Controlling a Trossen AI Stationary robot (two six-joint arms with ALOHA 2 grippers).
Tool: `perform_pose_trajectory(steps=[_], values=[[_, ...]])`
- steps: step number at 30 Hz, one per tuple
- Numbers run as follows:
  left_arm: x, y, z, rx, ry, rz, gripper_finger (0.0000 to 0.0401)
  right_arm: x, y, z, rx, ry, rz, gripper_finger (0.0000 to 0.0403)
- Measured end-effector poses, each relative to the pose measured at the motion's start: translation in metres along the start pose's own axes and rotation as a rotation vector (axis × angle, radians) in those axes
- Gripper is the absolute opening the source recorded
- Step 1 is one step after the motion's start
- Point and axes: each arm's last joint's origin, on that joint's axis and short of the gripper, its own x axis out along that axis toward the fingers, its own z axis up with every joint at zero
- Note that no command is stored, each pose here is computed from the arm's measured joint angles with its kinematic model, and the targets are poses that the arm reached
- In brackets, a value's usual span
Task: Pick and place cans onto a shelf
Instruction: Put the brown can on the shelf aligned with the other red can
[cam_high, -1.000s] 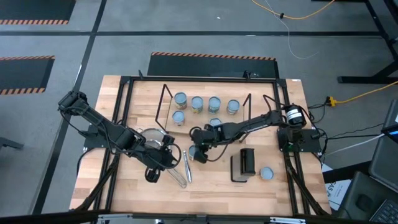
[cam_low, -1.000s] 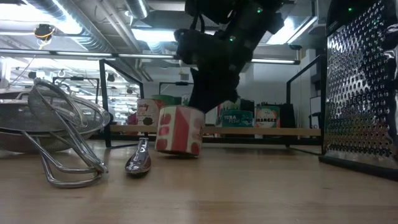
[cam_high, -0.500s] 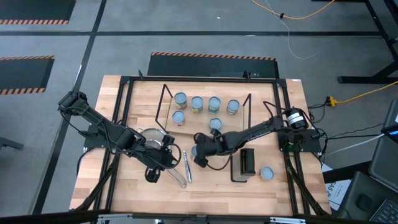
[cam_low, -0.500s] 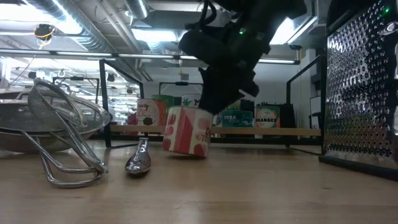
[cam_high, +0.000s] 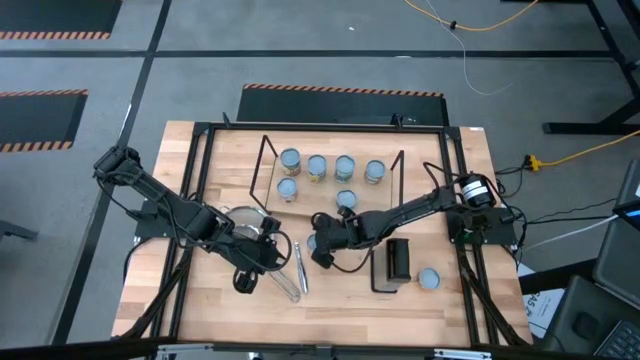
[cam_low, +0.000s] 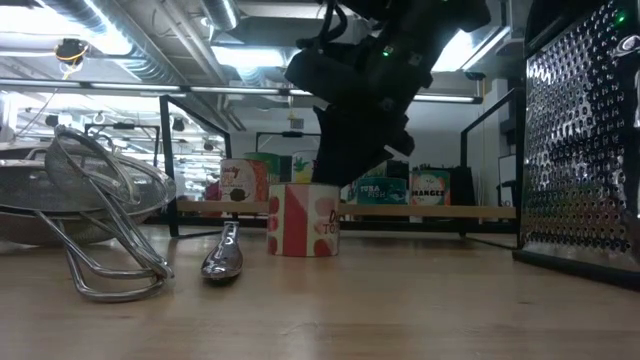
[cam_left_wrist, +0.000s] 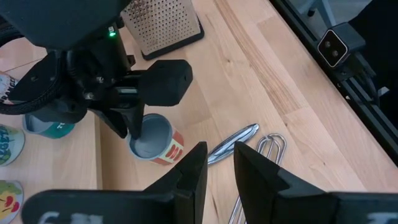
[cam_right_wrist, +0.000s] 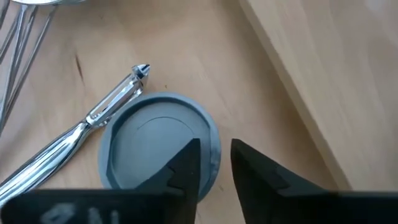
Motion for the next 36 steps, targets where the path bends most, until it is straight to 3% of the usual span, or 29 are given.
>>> perform_pose_trajectory(steps=[6, 12, 17, 22, 26, 36], values=[[0.000, 0.000, 0.000, 0.000, 0.000, 0.000, 0.0072, -0.005, -0.001, 0.003, -0.074, -0.014, 0.009, 0.0096], [0.000, 0.000, 0.000, 0.000, 0.000, 0.000, 0.0072, -0.032, -0.002, 0.015, -0.202, -0.058, 0.076, 0.0095], [0.000, 0.000, 0.000, 0.000, 0.000, 0.000, 0.0072, -0.053, -0.002, 0.022, -0.503, -0.070, 0.223, 0.0094], [0.000, 0.000, 0.000, 0.000, 0.000, 0.000, 0.0072, -0.056, 0.002, 0.018, -0.813, -0.058, 0.400, 0.0094], [0.000, 0.000, 0.000, 0.000, -0.001, 0.000, 0.0072, -0.049, 0.002, 0.013, -0.977, -0.041, 0.421, 0.0094], [0.000, 0.000, 0.001, -0.003, -0.009, 0.001, 0.0072, -0.031, -0.007, 0.015, -1.057, -0.014, 0.396, 0.0094]])
